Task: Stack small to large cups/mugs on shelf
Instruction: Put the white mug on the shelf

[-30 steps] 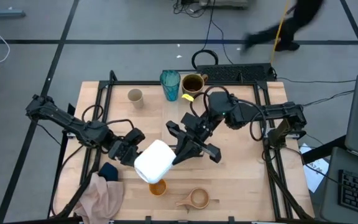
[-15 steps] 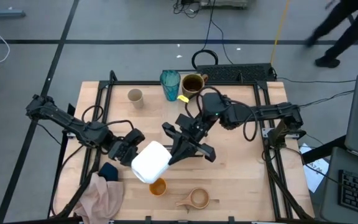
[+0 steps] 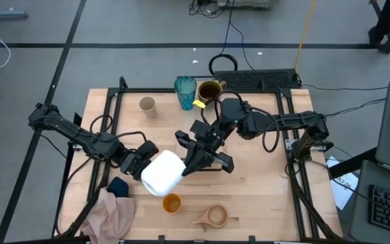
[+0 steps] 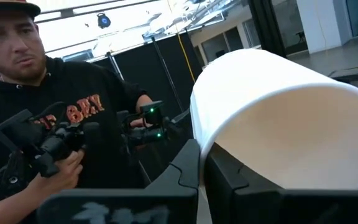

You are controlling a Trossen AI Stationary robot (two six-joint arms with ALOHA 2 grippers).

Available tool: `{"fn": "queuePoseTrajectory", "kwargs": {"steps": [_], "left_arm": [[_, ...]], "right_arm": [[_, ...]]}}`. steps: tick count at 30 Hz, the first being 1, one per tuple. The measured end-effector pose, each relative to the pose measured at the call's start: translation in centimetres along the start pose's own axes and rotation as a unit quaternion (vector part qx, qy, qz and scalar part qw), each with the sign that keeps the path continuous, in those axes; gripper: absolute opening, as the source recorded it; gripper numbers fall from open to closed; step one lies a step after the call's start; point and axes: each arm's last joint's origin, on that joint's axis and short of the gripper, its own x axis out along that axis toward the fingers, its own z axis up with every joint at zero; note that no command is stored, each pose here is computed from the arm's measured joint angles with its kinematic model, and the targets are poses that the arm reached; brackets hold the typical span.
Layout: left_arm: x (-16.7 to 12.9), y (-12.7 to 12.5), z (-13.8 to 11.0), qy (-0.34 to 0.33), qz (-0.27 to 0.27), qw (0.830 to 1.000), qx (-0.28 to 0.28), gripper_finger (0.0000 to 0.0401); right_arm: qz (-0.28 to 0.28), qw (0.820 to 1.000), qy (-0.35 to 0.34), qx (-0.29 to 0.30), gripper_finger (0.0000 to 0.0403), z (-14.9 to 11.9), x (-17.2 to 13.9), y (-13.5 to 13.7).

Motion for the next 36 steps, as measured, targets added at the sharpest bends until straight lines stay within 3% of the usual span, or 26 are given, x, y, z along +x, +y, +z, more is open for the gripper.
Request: {"fn": "queuePoseTrajectory", "kwargs": {"steps": [7, 18, 36], "left_arm": [[0.00, 0.03, 0.04, -0.004, 0.002, 1.000, -0.004, 0.0117], [0.00, 0.08, 0.08, -0.010, 0.005, 1.000, -0.016, 0.0013], [0.06, 0.09, -0.10, -0.035, 0.009, 0.999, 0.009, 0.0002]], "right_arm": [[0.000, 1.000, 0.000, 0.000, 0.0000, -0.01, 0.01, 0.01], [0.001, 1.000, 0.001, 0.001, 0.0000, -0.03, 0.02, 0.02], [-0.003, 1.000, 0.009, 0.007, 0.0001, -0.18, -0.02, -0.12]]}}
